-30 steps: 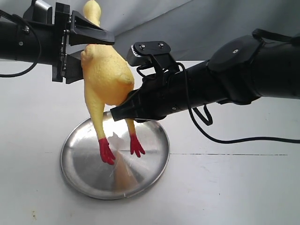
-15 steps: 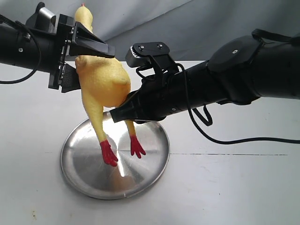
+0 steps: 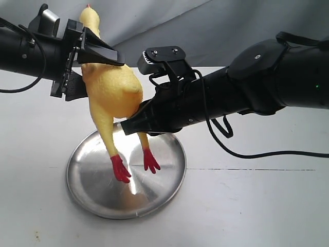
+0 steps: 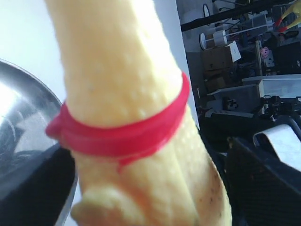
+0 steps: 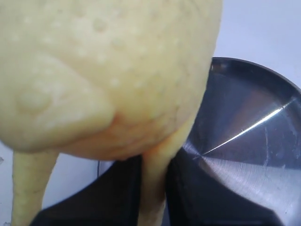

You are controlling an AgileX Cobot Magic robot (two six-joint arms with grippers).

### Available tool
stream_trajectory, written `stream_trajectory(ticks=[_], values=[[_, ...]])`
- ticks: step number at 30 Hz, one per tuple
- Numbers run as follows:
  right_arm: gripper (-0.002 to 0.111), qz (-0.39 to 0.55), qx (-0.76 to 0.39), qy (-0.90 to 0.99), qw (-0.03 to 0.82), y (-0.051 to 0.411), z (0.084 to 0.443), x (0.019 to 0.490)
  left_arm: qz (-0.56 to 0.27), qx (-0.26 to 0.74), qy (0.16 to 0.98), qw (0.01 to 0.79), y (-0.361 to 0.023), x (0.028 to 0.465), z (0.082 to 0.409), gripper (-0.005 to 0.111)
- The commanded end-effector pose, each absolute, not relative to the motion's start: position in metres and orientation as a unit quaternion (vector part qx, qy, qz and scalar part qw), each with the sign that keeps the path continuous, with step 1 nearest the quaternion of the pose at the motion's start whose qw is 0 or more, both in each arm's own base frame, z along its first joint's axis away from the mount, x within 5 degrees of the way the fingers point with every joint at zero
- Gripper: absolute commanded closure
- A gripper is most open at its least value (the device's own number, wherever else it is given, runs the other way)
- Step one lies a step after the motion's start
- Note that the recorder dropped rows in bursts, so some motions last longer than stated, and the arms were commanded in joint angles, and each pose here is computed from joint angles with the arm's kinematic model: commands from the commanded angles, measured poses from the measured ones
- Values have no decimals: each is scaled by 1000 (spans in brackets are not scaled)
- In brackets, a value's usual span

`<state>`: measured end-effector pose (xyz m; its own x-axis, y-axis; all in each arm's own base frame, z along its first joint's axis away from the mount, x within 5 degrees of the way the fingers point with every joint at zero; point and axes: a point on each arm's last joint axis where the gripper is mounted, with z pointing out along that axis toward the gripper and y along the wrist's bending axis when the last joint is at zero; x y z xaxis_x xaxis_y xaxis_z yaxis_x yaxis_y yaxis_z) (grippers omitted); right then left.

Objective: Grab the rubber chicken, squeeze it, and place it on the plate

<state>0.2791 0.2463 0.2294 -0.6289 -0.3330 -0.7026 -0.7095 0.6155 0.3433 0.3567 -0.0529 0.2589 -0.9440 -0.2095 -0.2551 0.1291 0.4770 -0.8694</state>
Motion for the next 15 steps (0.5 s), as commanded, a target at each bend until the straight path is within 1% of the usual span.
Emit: stream_trajectory(ticks=[1, 2, 3, 9, 11, 13, 14, 15], values=[[108, 307, -312, 843, 313, 247, 232, 280, -525, -25, 838, 148, -56, 353, 265, 66], [108, 307, -312, 843, 313, 247, 232, 280, -524, -20, 838, 152, -56, 353, 265, 102], [108, 307, -312, 843, 313, 247, 232, 280, -522, -10, 838, 158, -56, 353, 265, 105], [108, 307, -312, 843, 313, 247, 232, 280, -528, -7, 835, 154, -57, 352, 266, 107], [108, 307, -312, 843, 313, 247, 232, 280, -544, -15, 824, 158, -58, 353, 269, 107], [108, 308, -313, 843, 311, 247, 232, 280, -561, -16, 810, 169, -59, 354, 273, 103], [108, 309, -314, 843, 309, 247, 232, 280, -566, -16, 805, 174, -60, 355, 274, 100], [108, 310, -315, 842, 308, 247, 232, 279, -569, -15, 802, 179, -60, 356, 275, 94]])
